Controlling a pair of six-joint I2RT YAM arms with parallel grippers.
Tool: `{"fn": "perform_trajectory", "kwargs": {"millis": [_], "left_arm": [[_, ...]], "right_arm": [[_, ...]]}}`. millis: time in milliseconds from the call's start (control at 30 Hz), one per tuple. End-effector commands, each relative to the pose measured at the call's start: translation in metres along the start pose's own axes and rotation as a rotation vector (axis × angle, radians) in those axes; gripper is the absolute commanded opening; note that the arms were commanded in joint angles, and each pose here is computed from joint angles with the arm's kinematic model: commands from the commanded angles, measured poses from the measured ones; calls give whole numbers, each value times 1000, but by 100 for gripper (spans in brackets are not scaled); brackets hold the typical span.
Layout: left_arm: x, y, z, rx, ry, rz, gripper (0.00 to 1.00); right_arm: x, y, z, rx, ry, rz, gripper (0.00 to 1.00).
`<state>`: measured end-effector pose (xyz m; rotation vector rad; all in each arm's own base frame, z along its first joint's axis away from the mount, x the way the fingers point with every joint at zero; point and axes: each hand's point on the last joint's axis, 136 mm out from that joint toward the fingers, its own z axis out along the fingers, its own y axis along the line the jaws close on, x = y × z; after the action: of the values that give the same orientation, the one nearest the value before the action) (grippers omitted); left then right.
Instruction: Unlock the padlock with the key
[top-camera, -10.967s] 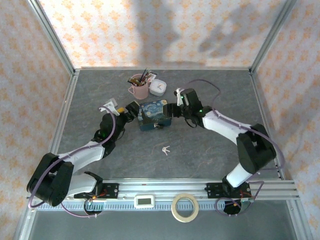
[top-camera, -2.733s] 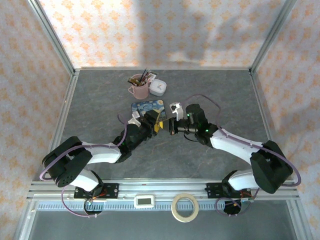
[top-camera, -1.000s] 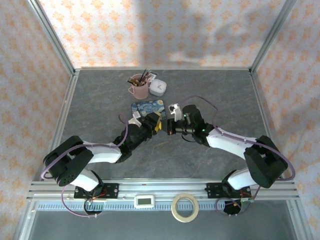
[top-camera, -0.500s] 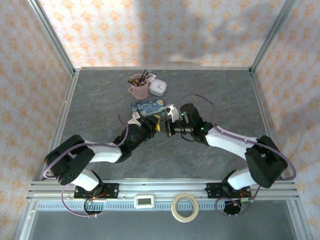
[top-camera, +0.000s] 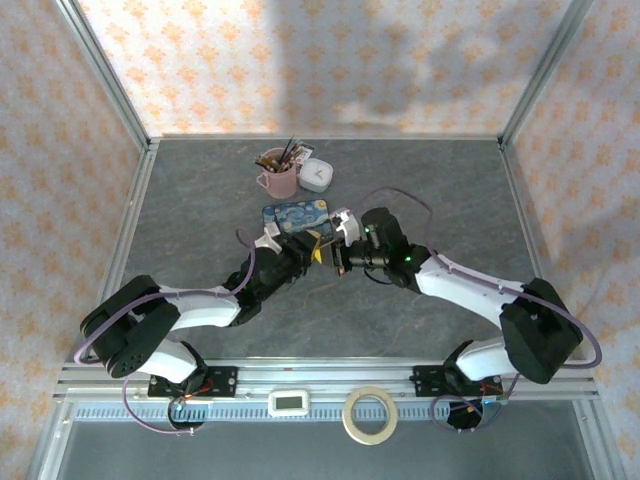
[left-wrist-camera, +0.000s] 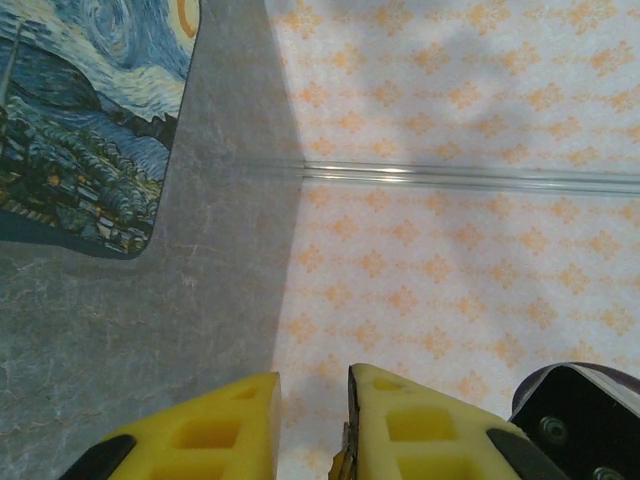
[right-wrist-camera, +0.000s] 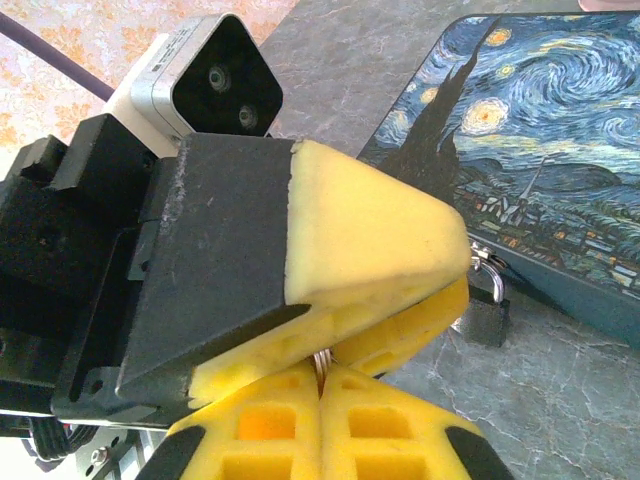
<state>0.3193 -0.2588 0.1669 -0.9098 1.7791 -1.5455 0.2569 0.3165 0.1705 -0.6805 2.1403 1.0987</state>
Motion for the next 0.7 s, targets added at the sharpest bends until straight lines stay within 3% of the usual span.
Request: {"fn": "perform_trajectory", "kwargs": {"millis": [0,100,333,500,667], "left_arm": [[-6,-26,-2,80,-25,3,10],[-6,-26,-2,81,-25,10,6],[-8,-37,-4,92,-29,127,0],[-6,-46,-4,101,13,189,0],[6,-58,-2,145,91,232,0]], "right_arm": [[11,-18,-3,83,37,17,0],[8,-16,-6,75,23,16,2],[-21,-7,-42,-2,-121,30,39],[-22,1,-44,-63,-114,0,45],[-29,23,-39,-217,-120,-2,50]]}}
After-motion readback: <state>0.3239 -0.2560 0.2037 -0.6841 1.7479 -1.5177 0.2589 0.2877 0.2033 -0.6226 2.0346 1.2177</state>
